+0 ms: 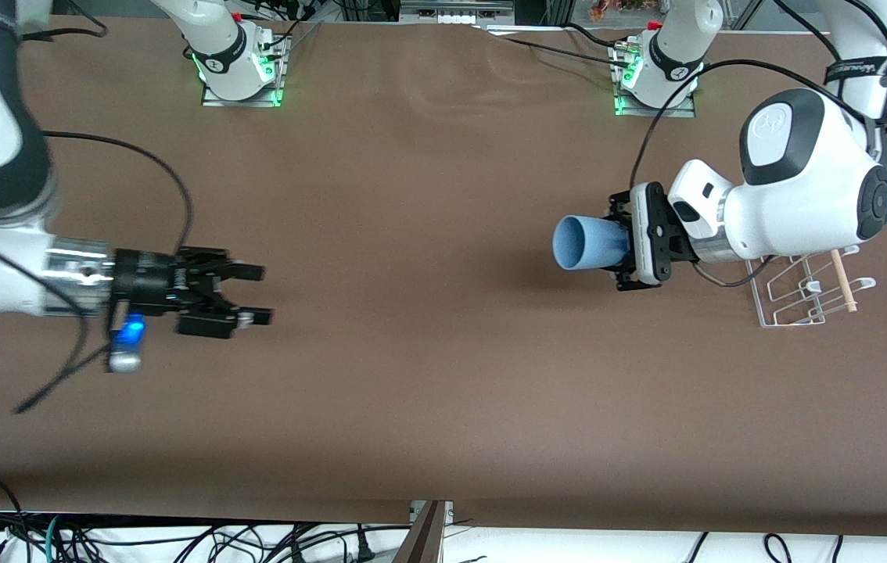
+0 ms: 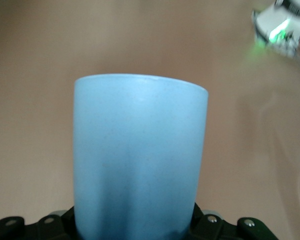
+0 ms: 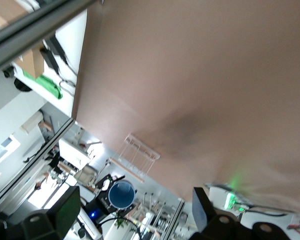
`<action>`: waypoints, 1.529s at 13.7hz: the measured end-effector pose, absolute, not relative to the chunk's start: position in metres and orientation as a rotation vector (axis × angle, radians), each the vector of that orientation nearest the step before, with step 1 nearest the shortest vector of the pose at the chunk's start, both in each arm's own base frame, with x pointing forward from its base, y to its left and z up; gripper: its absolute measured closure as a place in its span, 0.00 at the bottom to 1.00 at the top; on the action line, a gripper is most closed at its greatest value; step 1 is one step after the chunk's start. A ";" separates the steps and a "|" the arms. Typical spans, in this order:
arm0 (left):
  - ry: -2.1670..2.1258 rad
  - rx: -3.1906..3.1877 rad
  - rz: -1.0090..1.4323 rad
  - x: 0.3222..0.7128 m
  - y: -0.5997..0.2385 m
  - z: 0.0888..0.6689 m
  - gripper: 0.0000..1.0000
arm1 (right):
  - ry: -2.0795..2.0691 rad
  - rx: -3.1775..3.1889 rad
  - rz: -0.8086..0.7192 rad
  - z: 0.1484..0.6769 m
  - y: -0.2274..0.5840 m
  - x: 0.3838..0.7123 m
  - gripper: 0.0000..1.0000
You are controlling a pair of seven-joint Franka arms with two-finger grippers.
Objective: Transfer cup to left arm and place on rack
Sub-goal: 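Move the cup with the left gripper over the wire rack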
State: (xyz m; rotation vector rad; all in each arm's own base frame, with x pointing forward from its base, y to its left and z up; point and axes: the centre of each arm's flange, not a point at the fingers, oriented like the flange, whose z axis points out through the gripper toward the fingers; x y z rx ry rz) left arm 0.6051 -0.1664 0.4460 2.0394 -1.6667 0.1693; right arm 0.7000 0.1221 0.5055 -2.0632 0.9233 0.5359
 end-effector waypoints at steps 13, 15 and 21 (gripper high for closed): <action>-1.847 2.529 -1.272 0.577 -0.036 0.402 0.32 | 0.778 -2.811 0.202 0.530 0.050 0.647 0.01; -1.765 2.594 -1.540 0.572 -0.020 0.392 0.32 | 0.618 -2.929 0.174 0.533 0.048 0.621 0.01; -1.844 2.475 -2.126 0.535 0.000 0.322 0.32 | 0.192 -3.119 0.171 0.525 0.041 0.572 0.01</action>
